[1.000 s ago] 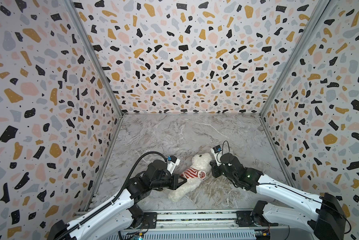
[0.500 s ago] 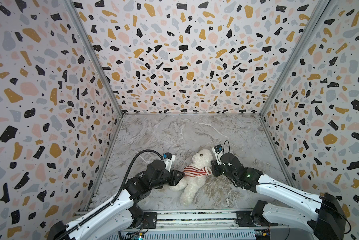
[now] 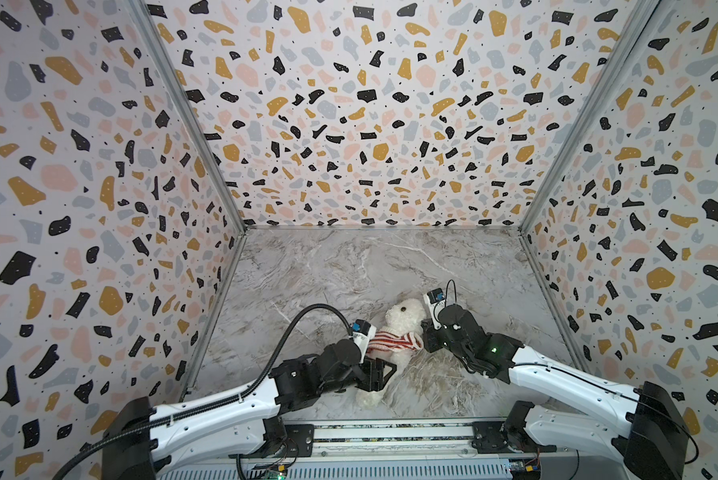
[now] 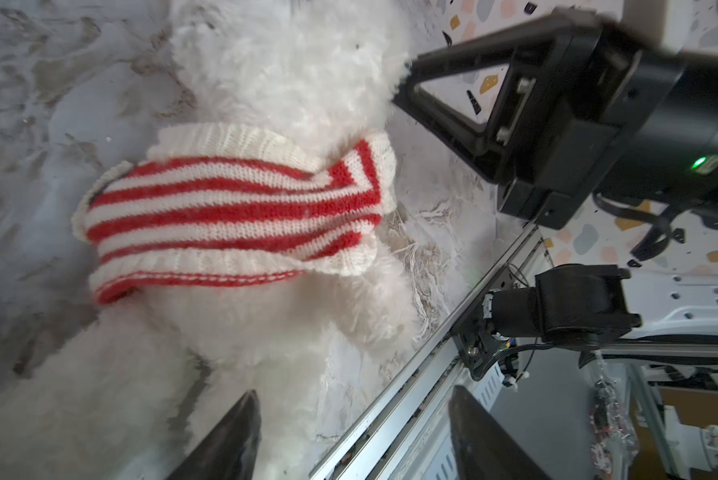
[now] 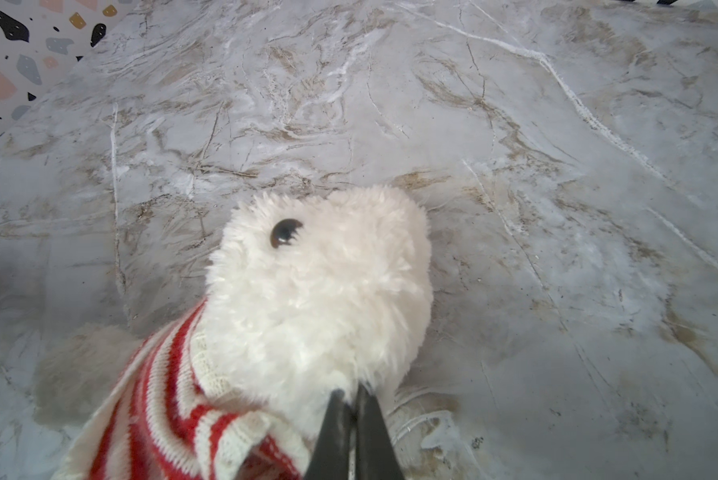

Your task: Dress the teddy bear

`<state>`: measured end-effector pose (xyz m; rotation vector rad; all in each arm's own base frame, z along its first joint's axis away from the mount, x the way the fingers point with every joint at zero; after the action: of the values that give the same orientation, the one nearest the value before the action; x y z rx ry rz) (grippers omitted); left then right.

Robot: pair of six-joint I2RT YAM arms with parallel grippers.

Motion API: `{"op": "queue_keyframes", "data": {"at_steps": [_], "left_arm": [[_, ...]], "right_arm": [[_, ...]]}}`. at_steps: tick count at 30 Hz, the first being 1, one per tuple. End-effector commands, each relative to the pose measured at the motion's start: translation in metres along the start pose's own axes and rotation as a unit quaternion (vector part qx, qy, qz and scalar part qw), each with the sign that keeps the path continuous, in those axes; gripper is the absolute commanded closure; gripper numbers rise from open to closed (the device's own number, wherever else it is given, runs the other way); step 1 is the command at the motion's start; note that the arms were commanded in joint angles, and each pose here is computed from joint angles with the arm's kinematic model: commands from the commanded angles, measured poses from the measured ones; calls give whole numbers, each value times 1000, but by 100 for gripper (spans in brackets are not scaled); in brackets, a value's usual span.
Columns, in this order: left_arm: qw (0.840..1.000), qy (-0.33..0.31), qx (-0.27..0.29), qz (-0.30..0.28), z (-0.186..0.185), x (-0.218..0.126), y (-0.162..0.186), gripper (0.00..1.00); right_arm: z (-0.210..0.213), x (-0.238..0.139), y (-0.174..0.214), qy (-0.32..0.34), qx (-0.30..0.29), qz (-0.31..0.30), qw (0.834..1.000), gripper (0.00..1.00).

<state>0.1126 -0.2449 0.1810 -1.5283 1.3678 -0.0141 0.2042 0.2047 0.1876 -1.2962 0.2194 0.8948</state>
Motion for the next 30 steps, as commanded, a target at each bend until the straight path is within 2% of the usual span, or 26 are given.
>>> {"op": "queue_keyframes", "data": {"at_steps": [1, 5, 11, 12, 14, 16, 19, 22, 24, 27, 30], "left_arm": [[998, -24, 11, -54, -15, 8, -23, 29], [997, -38, 17, -59, -18, 23, -29, 33], [995, -94, 23, -35, -7, 46, -23, 49], [994, -104, 27, -32, -3, 48, -21, 56], [992, -112, 38, -30, -1, 50, -25, 87], [992, -118, 44, -32, 2, 46, -32, 100], [994, -101, 32, -33, 16, 38, -39, 100], [998, -55, 14, -34, 33, 30, -40, 100], [999, -39, 22, -26, 40, 25, -43, 100], [998, 0, 65, -13, 30, 17, -51, 100], [995, 22, 97, -4, 20, 7, -59, 100]], "right_arm": [[10, -8, -19, -12, 14, -27, 999, 100], [13, -11, -21, -19, 16, -32, 999, 100], [13, -17, -23, -22, 21, -39, 999, 100], [13, -17, -23, -23, 21, -40, 999, 100], [13, -18, -23, -23, 22, -41, 999, 100], [13, -20, -24, -22, 22, -40, 999, 100], [12, -27, -27, -22, 22, -45, 998, 100], [12, -32, -30, -25, 19, -49, 998, 100], [14, -34, -31, -31, 15, -46, 998, 99], [21, -36, -32, -58, -4, -42, 997, 88], [28, -44, -35, -99, -31, -62, 993, 71]]}}
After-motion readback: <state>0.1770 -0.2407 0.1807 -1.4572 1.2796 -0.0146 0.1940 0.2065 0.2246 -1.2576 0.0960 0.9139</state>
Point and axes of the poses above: each gripper's point midway between its finger pads, its own x axis out along the fingers, its own z axis along the line the jaws close on, y = z × x, the point moved 6 cm from there along -x, back along the fingers, and after that the axes turned 11 degrees about x, right-handed, at the moved point
